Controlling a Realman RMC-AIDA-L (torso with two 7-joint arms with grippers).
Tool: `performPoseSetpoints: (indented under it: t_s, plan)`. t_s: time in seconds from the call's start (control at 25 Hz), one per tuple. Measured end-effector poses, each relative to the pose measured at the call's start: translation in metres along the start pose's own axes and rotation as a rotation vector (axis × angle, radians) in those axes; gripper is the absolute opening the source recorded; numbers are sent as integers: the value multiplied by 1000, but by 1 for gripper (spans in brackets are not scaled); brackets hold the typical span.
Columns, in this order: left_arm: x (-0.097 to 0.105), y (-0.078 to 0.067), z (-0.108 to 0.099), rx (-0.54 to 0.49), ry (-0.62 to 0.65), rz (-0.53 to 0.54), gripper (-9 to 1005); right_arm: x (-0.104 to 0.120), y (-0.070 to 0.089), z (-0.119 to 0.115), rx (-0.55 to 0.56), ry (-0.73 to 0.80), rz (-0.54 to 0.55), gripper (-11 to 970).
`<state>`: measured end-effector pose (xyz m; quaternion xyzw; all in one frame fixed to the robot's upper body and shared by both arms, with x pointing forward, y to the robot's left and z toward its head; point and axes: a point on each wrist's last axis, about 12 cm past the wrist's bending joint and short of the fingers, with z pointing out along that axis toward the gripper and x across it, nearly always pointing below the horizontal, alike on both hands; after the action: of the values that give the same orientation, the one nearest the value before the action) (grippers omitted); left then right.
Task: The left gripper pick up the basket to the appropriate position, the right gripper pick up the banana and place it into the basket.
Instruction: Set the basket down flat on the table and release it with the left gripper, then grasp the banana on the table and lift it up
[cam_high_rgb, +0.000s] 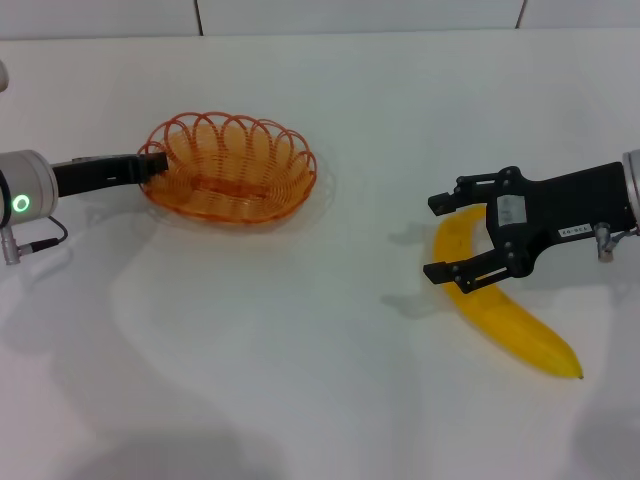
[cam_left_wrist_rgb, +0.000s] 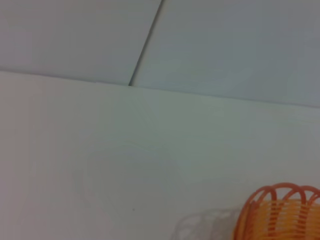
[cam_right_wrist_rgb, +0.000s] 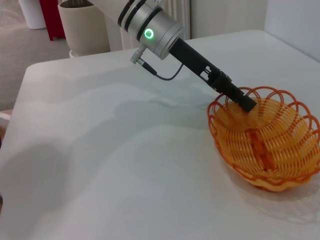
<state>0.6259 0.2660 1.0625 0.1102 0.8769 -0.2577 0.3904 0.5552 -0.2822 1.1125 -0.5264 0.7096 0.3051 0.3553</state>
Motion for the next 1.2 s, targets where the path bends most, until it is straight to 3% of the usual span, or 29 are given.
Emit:
performPoseSetpoints:
  t_s: [0.6, 0.84, 0.96, 1.2]
  plan:
    - [4, 2, 0, -9, -11, 12, 85, 1, 1, 0, -1, 0, 2, 904]
    - [5, 1, 0, -8, -10, 53, 283, 2, 0, -1, 6, 1, 6, 905]
    - [4, 1, 0, -7, -9, 90, 490, 3, 0, -1, 7, 2, 7, 905]
    - [6, 3, -2, -11, -40, 203, 604, 5, 1, -1, 8, 4, 8, 904]
